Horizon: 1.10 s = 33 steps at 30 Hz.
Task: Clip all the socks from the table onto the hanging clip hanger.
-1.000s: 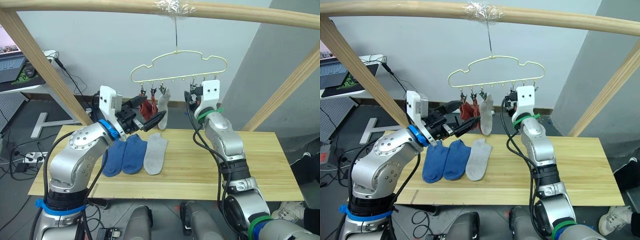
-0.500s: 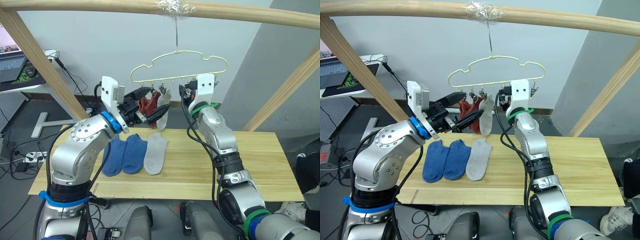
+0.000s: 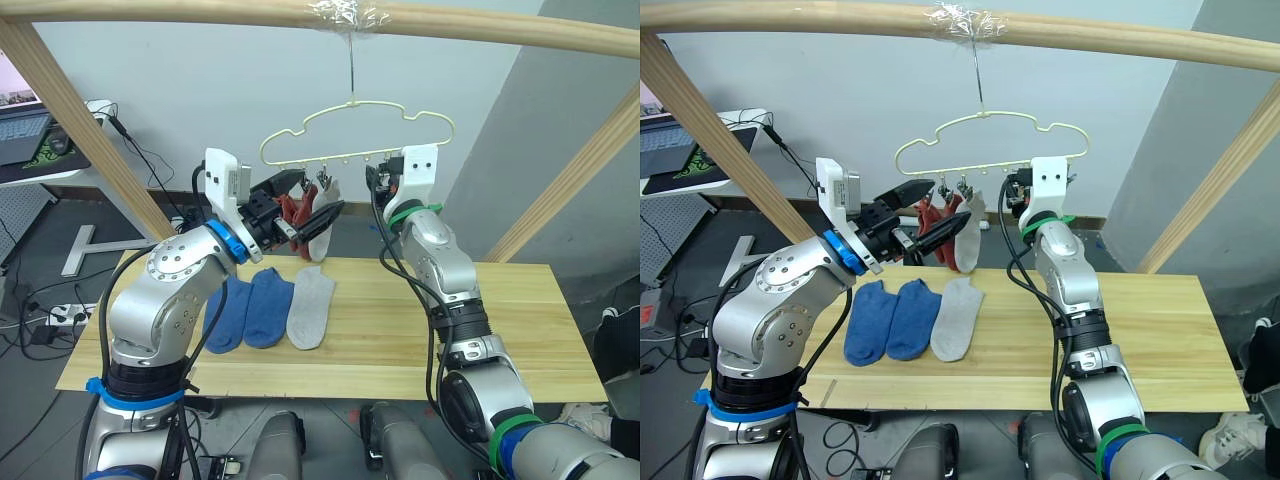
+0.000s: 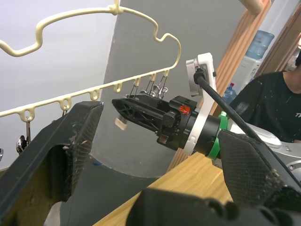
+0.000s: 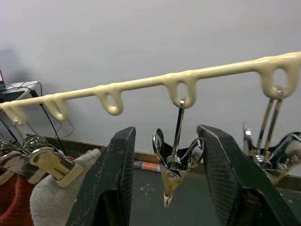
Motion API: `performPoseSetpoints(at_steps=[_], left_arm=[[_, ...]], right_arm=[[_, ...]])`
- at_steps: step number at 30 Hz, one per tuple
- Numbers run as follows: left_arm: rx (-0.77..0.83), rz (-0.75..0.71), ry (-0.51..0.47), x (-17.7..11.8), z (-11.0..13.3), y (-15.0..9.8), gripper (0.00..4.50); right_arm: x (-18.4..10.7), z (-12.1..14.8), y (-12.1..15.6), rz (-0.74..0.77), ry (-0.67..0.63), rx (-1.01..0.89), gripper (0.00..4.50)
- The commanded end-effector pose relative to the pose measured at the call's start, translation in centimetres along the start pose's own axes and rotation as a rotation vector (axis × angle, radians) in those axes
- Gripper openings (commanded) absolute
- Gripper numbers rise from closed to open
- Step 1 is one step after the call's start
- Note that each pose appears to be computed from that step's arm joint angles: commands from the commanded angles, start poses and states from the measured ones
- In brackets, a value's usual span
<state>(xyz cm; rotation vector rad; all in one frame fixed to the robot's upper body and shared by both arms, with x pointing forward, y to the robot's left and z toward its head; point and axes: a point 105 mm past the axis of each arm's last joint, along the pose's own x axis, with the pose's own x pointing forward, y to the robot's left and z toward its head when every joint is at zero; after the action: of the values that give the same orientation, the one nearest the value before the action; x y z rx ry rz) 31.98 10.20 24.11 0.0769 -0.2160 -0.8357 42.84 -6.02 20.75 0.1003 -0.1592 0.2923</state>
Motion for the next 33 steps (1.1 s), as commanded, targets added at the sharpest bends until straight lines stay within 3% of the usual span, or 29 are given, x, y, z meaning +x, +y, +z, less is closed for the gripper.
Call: performPoseSetpoints(at_steps=[1, 33], left_arm=[[0.027, -0.011, -0.041, 0.0, 1.3, -0.3, 4.5], [0.028, -0.01, -0.047, 0.2, 1.5, -0.3, 4.5]], right_arm=[[0.3, 2.0, 0.4, 0.013, -0.068, 0.008, 2.13], [0.5, 2.0, 2.1, 0.078, -0.06, 0.05, 2.13]])
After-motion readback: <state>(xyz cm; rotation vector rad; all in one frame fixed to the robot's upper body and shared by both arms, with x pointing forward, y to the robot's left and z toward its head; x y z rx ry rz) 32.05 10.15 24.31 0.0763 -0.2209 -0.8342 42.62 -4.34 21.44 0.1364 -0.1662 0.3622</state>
